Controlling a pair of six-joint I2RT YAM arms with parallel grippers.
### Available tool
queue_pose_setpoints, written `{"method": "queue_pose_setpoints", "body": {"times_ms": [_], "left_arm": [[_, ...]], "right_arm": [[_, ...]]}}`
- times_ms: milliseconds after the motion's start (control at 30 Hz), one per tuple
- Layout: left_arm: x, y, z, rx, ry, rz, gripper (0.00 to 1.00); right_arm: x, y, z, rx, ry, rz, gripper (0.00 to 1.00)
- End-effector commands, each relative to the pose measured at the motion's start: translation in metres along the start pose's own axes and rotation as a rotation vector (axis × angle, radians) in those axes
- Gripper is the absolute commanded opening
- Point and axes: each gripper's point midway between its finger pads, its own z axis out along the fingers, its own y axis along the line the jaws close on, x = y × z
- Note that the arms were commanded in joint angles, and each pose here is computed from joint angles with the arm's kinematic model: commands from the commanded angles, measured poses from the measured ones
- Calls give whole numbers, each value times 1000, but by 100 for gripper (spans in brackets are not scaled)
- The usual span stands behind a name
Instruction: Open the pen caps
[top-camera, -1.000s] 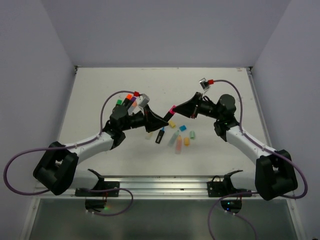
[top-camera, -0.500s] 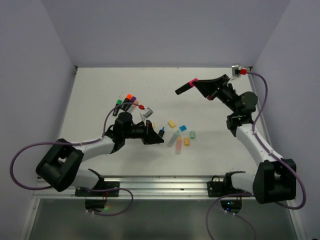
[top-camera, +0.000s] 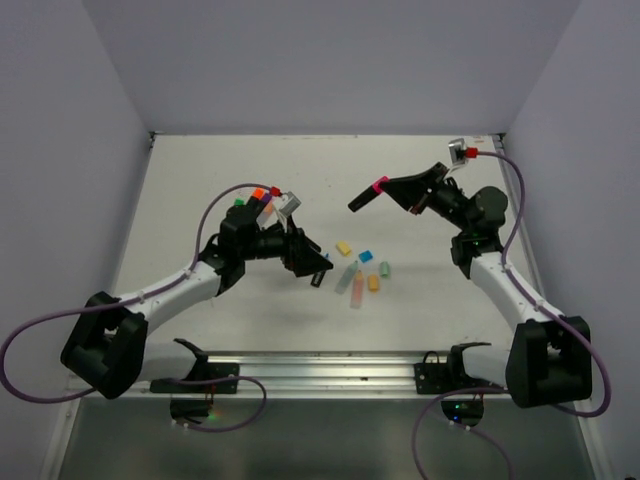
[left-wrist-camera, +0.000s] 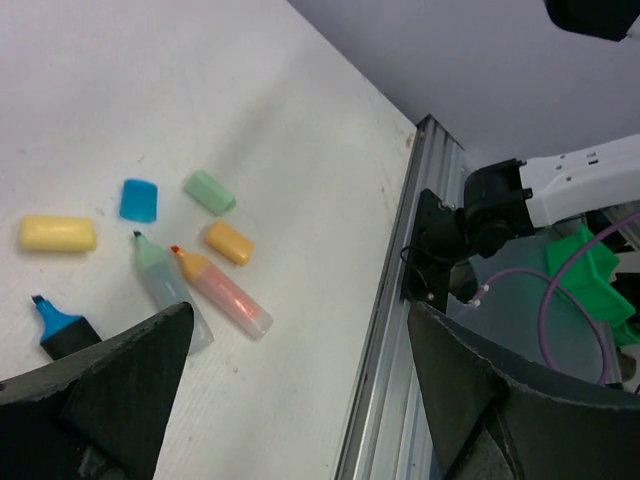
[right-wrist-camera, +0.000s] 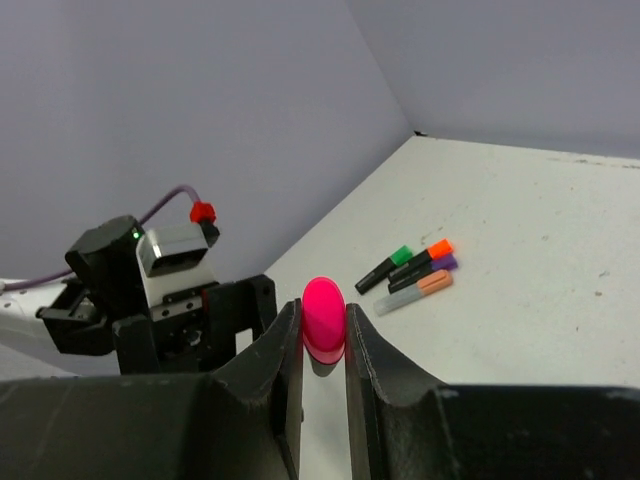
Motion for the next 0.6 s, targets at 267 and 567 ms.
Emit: {"method": "queue_pose_setpoints", "body": {"times_ms": [267,567], "left_arm": [[-71,-16,7,10,-91,192,95],[-72,-18,13,47,-81,180,79]], "right_arm": [[55,31,9,-143,195,7,0],[77,46,28,-199,228,45,0]]}}
